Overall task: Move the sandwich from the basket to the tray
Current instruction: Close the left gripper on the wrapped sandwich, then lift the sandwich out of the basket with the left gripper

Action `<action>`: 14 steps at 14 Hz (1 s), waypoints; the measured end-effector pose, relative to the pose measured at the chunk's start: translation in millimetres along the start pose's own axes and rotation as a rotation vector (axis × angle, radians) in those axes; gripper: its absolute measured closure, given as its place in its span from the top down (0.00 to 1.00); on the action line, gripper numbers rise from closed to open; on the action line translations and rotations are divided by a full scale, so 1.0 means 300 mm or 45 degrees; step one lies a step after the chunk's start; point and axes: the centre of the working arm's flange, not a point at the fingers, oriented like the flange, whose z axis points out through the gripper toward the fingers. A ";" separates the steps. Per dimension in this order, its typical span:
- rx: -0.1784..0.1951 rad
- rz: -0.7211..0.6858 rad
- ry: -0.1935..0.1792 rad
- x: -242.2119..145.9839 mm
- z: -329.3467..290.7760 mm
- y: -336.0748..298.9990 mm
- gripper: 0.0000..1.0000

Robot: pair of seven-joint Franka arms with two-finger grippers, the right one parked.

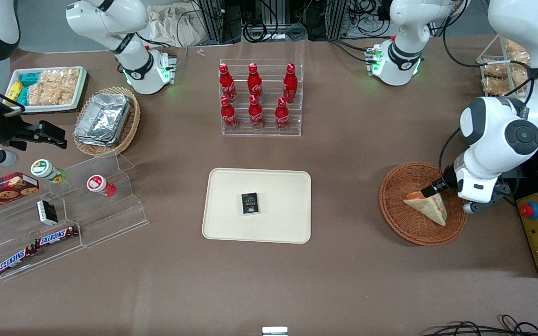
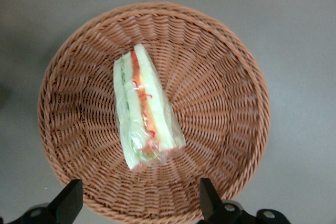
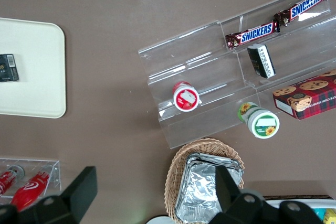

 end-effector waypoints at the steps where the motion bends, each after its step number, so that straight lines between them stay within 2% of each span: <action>1: -0.008 -0.045 0.008 0.002 0.011 -0.001 1.00; 4: -0.009 -0.111 -0.006 0.002 0.050 -0.002 1.00; 7: -0.038 -0.186 0.007 0.024 0.118 -0.013 1.00; 14: -0.020 -0.215 -0.053 0.021 0.245 -0.031 1.00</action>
